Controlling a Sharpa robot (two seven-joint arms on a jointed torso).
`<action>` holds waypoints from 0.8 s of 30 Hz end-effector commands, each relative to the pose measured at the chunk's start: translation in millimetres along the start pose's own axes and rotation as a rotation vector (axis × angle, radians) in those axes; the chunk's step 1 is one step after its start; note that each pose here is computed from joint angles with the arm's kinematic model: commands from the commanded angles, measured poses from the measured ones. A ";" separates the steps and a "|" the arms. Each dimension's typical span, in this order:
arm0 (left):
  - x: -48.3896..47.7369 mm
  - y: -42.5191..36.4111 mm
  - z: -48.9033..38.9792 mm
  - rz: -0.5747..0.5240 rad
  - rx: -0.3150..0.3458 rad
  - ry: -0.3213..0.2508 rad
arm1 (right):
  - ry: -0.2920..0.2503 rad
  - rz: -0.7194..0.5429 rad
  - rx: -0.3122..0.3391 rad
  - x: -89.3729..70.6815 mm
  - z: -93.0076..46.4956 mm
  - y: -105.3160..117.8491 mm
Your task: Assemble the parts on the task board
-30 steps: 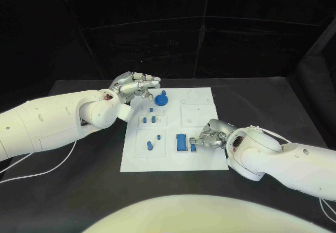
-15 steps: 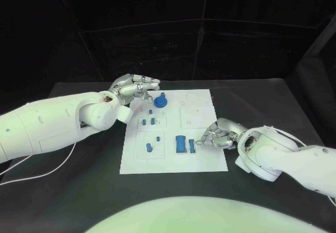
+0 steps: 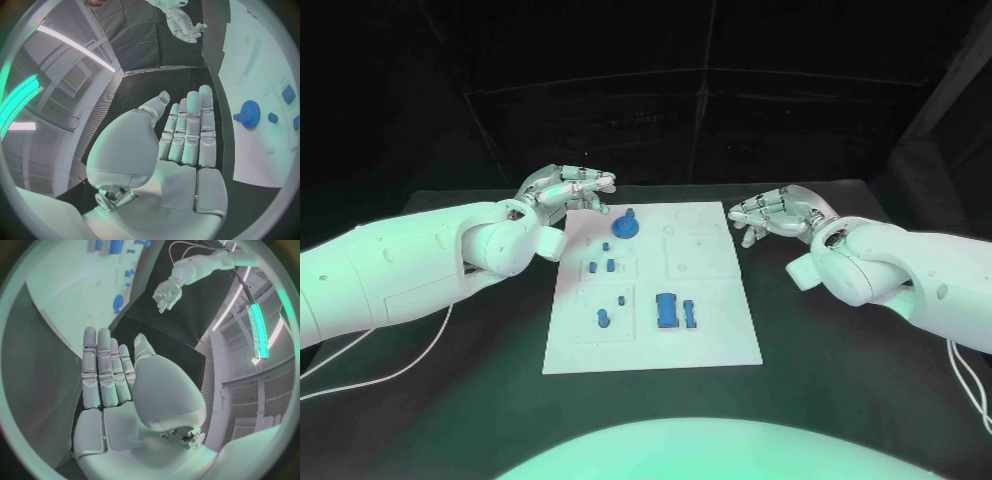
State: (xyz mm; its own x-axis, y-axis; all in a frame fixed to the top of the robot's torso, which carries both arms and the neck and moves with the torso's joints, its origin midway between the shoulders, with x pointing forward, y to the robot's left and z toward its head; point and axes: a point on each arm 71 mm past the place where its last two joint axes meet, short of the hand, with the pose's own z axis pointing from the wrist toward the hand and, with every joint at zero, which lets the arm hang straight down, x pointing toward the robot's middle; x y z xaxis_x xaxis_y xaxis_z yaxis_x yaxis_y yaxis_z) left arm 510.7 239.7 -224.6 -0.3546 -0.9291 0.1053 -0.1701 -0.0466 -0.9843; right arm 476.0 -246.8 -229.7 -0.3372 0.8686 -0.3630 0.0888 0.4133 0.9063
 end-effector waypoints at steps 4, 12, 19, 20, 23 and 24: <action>-16.8 -2.6 14.2 -0.066 0.047 -0.075 | -0.101 0.320 -0.114 -16.1 32.7 -0.2; -30.7 1.6 31.5 -0.072 0.105 -0.226 | -0.136 0.324 -0.149 -14.3 67.7 -2.1; -28.1 8.6 40.0 -0.065 0.120 -0.277 | -0.147 0.300 -0.173 -8.4 83.8 -0.2; -25.0 11.6 39.9 -0.054 0.072 -0.219 | -0.158 0.282 -0.121 -7.2 82.7 -3.8; -22.9 12.4 38.8 -0.051 0.072 -0.222 | -0.161 0.285 -0.123 -5.7 81.3 -3.4; -21.7 12.9 38.1 -0.050 0.072 -0.224 | -0.164 0.288 -0.124 -4.8 80.5 -3.1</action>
State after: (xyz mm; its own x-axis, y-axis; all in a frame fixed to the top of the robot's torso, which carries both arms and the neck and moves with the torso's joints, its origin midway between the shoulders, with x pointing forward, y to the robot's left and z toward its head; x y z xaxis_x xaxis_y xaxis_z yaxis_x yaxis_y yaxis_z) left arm 551.9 246.8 -246.0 -0.1355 -0.9812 0.1371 -0.1206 -0.1210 -0.9853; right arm 553.0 -231.8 -250.2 -0.1681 0.9793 -0.1125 0.0466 0.1219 0.9915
